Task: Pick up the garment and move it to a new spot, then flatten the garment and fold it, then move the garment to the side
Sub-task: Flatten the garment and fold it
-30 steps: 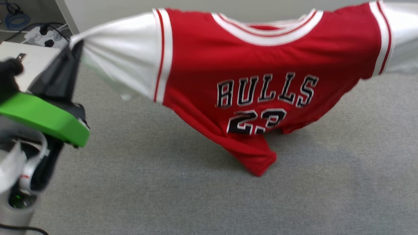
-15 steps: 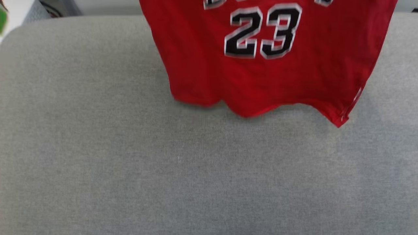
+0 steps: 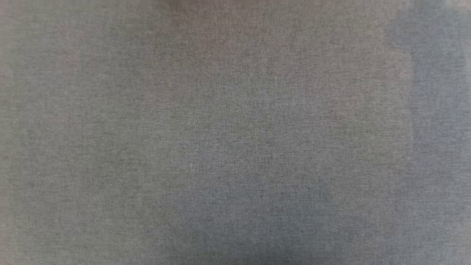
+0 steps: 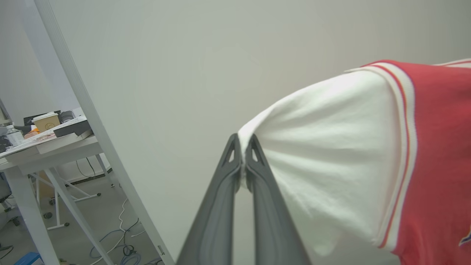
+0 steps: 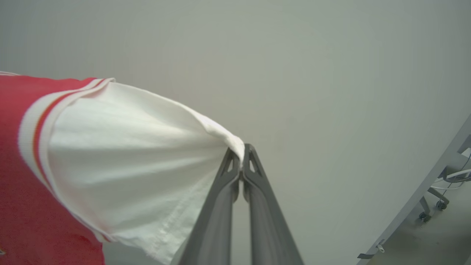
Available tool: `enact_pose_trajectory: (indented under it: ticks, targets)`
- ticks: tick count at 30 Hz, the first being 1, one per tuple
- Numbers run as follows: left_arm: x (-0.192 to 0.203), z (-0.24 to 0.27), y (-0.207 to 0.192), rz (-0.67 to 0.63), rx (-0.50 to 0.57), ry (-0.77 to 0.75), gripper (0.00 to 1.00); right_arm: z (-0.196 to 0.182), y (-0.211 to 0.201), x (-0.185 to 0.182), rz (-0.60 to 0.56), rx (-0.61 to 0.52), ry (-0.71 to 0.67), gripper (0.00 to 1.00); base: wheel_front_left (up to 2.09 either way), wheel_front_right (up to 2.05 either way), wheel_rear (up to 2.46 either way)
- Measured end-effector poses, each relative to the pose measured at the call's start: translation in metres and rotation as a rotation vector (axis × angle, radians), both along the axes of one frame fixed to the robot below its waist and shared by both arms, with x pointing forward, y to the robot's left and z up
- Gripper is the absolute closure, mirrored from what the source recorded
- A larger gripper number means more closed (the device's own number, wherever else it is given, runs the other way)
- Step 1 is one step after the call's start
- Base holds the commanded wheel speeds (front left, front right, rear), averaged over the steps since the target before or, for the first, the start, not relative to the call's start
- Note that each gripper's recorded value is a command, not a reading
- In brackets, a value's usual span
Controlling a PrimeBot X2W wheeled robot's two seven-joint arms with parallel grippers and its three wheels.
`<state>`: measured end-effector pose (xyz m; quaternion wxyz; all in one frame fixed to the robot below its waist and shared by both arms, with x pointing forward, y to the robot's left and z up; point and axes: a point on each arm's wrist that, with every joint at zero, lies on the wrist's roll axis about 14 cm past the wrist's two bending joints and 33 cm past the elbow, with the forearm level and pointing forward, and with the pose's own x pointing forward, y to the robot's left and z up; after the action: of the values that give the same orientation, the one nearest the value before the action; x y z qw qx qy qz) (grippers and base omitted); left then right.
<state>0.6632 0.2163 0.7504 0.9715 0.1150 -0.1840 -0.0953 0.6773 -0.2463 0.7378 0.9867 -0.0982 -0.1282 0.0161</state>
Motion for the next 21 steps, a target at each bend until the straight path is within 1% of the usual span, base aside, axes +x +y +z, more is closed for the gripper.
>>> enact_pose_trajectory:
  ticks: [3, 8, 12, 16, 18, 21]
  targets:
    - [0.022, -0.018, -0.001, 0.008, -0.004, 0.002, 1.0, -0.02, 0.0, 0.02, -0.005, 0.024, 0.01, 1.0, 0.0, 0.0, 0.0]
    - [0.043, -0.029, -0.001, 0.011, -0.021, -0.035, 1.0, -0.043, -0.004, 0.039, -0.019, 0.053, 0.002, 1.0, 0.0, 0.0, 0.0]
    - [0.056, -0.059, -0.007, 0.004, -0.02, 0.016, 1.0, -0.067, -0.001, 0.048, -0.014, 0.074, 0.022, 1.0, 0.0, 0.0, 0.0]
    - [0.055, -0.078, -0.012, -0.014, -0.027, 0.04, 1.0, -0.085, 0.008, 0.047, 0.011, 0.09, 0.046, 1.0, 0.0, 0.0, 0.0]
    - [0.052, -0.096, -0.014, -0.021, -0.032, 0.074, 1.0, -0.099, 0.011, 0.044, 0.02, 0.102, 0.07, 1.0, 0.0, 0.0, 0.0]
    - [0.04, -0.136, -0.017, -0.034, -0.059, 0.157, 1.0, -0.127, 0.017, 0.035, 0.039, 0.124, 0.127, 1.0, 0.0, 0.0, 0.0]
